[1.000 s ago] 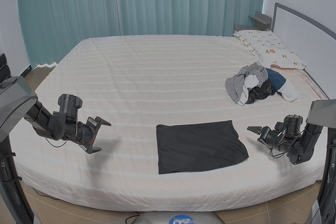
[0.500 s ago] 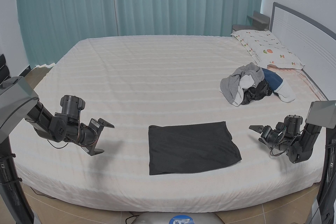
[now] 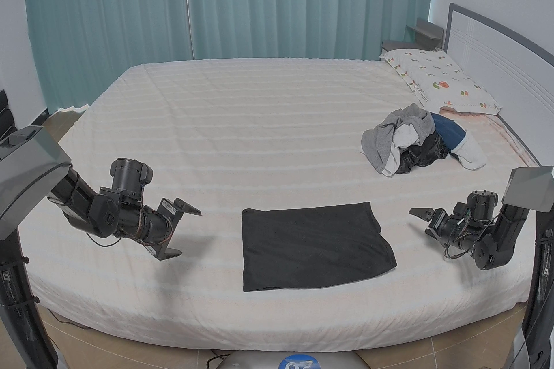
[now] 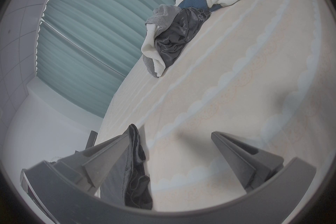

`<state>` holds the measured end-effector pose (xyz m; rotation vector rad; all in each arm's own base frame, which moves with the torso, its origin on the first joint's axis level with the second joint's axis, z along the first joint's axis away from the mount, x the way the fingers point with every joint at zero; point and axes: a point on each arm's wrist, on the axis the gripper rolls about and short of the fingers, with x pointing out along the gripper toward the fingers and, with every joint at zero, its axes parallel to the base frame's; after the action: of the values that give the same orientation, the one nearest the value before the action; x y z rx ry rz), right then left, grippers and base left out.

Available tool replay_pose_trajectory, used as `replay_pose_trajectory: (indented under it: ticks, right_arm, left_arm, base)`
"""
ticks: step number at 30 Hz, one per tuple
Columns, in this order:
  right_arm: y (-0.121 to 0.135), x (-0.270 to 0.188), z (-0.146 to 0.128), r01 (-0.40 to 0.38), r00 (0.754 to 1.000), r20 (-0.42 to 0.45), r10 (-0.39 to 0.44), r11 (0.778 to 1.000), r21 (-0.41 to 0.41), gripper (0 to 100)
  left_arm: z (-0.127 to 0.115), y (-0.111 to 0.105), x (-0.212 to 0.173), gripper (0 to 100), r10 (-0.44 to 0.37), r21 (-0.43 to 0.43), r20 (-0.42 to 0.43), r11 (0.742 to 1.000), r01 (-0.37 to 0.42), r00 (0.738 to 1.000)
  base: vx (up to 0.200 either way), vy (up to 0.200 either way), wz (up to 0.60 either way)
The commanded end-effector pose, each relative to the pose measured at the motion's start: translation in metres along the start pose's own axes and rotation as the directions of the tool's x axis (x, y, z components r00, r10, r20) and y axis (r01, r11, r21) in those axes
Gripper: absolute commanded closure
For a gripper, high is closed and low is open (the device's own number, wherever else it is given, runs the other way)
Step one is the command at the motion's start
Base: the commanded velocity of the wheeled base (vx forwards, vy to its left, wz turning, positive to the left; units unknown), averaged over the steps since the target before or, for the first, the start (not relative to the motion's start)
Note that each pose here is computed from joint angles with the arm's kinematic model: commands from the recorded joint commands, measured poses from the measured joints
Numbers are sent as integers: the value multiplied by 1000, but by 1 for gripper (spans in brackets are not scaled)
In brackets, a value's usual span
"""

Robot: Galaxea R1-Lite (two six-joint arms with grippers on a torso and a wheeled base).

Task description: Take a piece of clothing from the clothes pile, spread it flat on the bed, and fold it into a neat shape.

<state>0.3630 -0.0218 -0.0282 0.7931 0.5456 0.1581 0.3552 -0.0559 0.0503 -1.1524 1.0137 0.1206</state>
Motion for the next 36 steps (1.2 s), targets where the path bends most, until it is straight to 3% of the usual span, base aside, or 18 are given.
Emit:
replay_pose_trajectory:
  ticks: [1,8,14,19,20,23,27,28,29,30,31,36]
  right_arm:
    - [-1,0,-1,-3,1000,-7,3,1000,2,0]
    - [-3,3,-4,-8,1000,-25,8,1000,5,0]
    - [-4,4,-5,-10,1000,-29,10,1000,11,0]
    - [-5,7,-5,-2,999,-38,3,999,41,0]
    - [-6,7,-5,1,999,-41,1,999,44,0]
    - [-5,9,-3,-2,999,-36,3,999,43,0]
    - [-6,10,-4,7,999,-45,-5,999,50,0]
    - [-6,10,-4,13,999,-52,-10,998,54,0]
    - [-6,10,-4,13,999,-52,-10,998,54,0]
    - [-6,10,-5,14,998,-55,-11,998,54,0]
    - [-6,10,-5,14,998,-55,-11,998,54,0]
    - [-4,11,-8,11,998,-64,-8,999,51,0]
  left_arm:
    - [-5,-2,1,0,-2,10,-10,1000,2,1000]
    - [-10,-3,4,0,-3,34,-21,999,4,1000]
    - [-17,-8,9,0,-9,66,-29,998,11,1000]
    - [-25,-8,17,0,27,170,36,985,-33,999]
    - [-25,-3,23,0,44,233,77,971,-60,996]
    - [-27,4,30,0,47,294,105,953,-76,993]
    - [-36,24,40,0,-24,383,115,923,-22,993]
    - [-40,34,42,0,-70,435,126,900,8,990]
    - [-40,34,42,0,-70,435,126,900,8,990]
    - [-43,44,43,0,-114,502,132,864,32,985]
    - [-43,47,45,0,-129,521,133,852,41,983]
    - [-46,52,49,0,-154,542,135,838,57,979]
  base:
    - [0,-200,0]
    - [0,-200,0]
    - [0,0,0]
    - [0,0,0]
    - [0,0,0]
    - [0,0,0]
    - [0,0,0]
    - [0,0,0]
    - [0,0,0]
    - [0,0,0]
    - [0,0,0]
    - [0,0,0]
